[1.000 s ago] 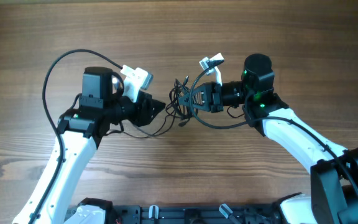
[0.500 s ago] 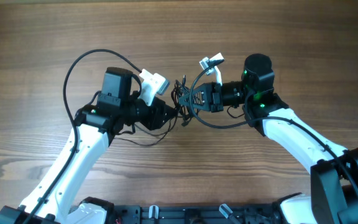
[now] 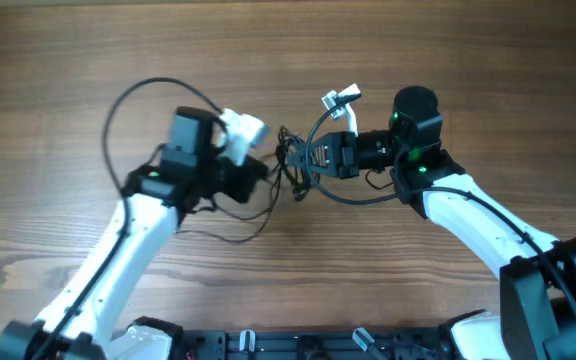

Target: Untangle cables

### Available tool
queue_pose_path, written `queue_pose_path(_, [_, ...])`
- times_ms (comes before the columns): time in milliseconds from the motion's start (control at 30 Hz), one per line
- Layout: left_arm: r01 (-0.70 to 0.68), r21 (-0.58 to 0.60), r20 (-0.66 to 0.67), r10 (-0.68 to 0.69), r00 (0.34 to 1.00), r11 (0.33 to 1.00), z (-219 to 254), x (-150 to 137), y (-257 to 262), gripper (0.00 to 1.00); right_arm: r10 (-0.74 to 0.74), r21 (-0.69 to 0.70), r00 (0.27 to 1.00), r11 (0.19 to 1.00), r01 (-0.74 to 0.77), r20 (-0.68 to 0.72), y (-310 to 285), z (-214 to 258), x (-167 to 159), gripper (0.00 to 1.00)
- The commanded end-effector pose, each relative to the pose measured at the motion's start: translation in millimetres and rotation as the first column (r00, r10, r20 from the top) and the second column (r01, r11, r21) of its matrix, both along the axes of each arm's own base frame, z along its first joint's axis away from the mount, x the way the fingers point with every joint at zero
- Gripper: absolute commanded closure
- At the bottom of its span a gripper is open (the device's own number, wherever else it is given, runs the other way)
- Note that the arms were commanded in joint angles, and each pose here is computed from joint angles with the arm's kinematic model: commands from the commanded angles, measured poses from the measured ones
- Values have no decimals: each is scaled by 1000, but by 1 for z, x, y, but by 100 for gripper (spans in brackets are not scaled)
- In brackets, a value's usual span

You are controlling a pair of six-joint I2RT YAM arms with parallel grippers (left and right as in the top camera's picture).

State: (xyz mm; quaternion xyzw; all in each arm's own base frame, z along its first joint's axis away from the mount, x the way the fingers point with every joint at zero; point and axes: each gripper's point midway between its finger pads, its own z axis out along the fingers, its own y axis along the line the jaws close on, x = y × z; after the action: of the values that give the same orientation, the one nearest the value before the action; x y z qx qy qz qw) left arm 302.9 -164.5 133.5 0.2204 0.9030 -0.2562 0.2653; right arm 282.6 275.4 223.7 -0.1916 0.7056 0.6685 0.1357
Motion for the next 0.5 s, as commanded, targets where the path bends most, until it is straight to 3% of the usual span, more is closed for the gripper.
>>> queue_pose_path(0, [-166,-10,46,166,985,986,31,3,46,96,-106,-16,994,994,106,17,-1,1,19,96])
queue_pose_path(233, [-220,-115,11,222,975,969,50,-3,50,96,-199,-49,980,979,199,4,-3,-6,34,96])
queue_pose_path(267, [-137,-167,28,143,989,976,59,-9,38,96,-239,-69,971,969,238,-7,-4,-11,40,95])
queue_pose_path(300, [57,-259,94,-34,995,964,76,-25,15,96,-288,-92,958,954,286,-11,-7,-16,48,96])
queue_pose_path(333, [346,-396,237,-269,933,851,108,-55,-13,96,-337,-110,941,936,335,2,-9,-20,57,95])
queue_pose_path(400, [469,-441,314,-358,879,765,122,-73,-24,96,-342,-103,939,934,342,15,-9,-18,58,96])
queue_pose_path(467, [502,-441,315,-396,863,744,123,-81,-34,96,-352,-99,936,931,353,23,-10,-17,60,96])
